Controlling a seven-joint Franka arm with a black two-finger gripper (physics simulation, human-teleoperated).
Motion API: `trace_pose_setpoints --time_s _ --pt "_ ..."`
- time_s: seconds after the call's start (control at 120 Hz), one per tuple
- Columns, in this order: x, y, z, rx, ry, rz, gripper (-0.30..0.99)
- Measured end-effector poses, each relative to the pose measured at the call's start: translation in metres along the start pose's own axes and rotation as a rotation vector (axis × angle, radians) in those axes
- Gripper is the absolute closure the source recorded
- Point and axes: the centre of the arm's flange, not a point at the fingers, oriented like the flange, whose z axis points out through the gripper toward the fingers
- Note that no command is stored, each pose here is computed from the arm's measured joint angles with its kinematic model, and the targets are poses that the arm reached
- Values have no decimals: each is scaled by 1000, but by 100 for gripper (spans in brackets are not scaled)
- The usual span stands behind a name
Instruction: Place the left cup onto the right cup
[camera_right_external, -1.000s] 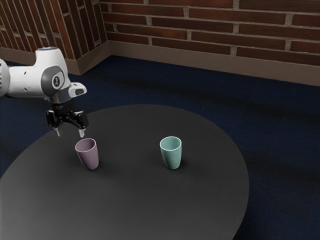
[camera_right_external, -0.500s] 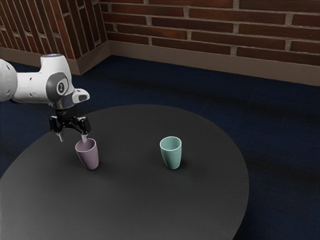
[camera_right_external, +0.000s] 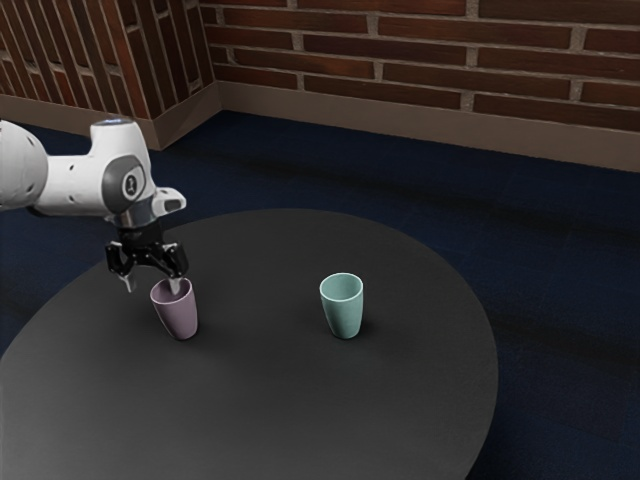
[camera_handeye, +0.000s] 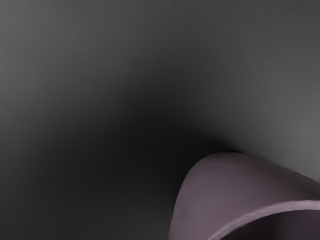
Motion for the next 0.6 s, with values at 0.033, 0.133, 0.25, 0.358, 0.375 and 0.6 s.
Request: trace_pose_setpoints --time_s 0.033,0.133,0.25,0.358,0.375,0.6 --pt "0 2 1 -1 0 2 0" --pt "0 6 4 -2 -2 7 0" --pt "1 7 10 -3 -7 5 0" --pt "1 6 14 -9 -9 -2 1" --pt "2 6 14 -9 -9 -3 1" --pt "4 -2 18 -12 -3 -18 3"
